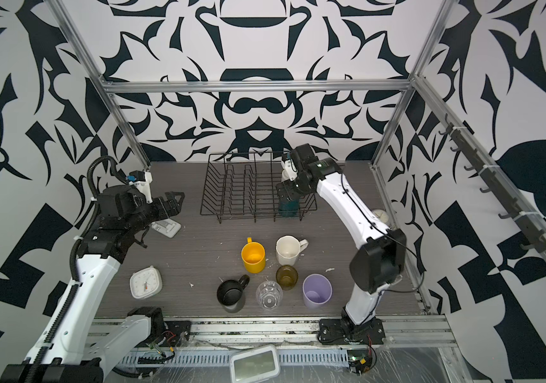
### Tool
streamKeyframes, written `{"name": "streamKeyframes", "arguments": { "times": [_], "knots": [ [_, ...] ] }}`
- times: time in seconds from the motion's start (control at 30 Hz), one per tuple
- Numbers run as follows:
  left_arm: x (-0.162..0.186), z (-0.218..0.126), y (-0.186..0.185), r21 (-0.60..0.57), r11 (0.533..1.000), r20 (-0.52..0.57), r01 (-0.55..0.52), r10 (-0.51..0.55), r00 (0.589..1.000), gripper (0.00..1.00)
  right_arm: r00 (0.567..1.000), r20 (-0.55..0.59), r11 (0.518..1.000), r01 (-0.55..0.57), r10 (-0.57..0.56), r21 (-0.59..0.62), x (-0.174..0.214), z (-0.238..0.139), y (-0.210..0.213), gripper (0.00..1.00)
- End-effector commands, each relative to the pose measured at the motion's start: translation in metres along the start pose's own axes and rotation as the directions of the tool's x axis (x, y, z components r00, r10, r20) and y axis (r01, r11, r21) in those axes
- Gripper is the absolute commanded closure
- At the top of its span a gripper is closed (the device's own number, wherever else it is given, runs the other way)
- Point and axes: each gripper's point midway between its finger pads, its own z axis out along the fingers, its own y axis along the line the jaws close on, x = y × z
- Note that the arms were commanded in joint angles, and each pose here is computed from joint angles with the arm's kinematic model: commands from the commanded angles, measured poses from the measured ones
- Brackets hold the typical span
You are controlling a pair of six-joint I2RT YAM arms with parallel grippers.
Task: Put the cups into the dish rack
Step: 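Open the right gripper and raise it off the green mug, then lower the left gripper to the black mug while the right gripper hovers by the rack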
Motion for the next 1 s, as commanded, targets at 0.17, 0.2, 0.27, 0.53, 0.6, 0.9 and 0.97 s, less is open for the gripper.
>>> {"name": "streamKeyframes", "arguments": {
  "times": [0.17,0.2,0.27,0.53,0.6,0.9,0.97],
  "knots": [
    [0.025,-0.004,-0.031,0.067,0.997,-0.157,0.045,-0.034,0.987,0.14,0.971,0.167,0.985,-0.159,0.168,-0.068,0.025,-0.036,0.000,0.01],
    [0.032,-0.002,-0.035,0.064,0.997,-0.187,0.042,-0.030,0.982,0.14,0.970,0.169,0.984,-0.164,0.174,-0.070,0.029,-0.037,-0.001,0.01],
    [0.048,-0.001,-0.042,0.051,0.998,-0.258,0.040,-0.026,0.966,0.14,0.969,0.167,0.982,-0.174,0.183,-0.068,0.036,-0.037,-0.002,0.01],
    [0.139,-0.027,-0.055,-0.036,0.996,-0.523,0.087,-0.093,0.847,0.24,0.966,0.174,0.981,-0.181,0.191,-0.073,0.044,-0.040,-0.005,0.01],
    [0.162,-0.036,-0.055,-0.066,0.994,-0.568,0.091,-0.113,0.815,0.26,0.966,0.171,0.980,-0.182,0.193,-0.079,0.045,-0.039,-0.004,0.01],
    [0.227,-0.064,-0.051,-0.138,0.988,-0.675,0.067,-0.143,0.724,0.32,0.968,0.161,0.981,-0.180,0.191,-0.080,0.051,-0.038,-0.003,0.01],
    [0.239,-0.067,-0.052,-0.139,0.989,-0.700,0.045,-0.130,0.702,0.33,0.968,0.160,0.980,-0.182,0.193,-0.080,0.053,-0.038,-0.003,0.01]
  ]
}}
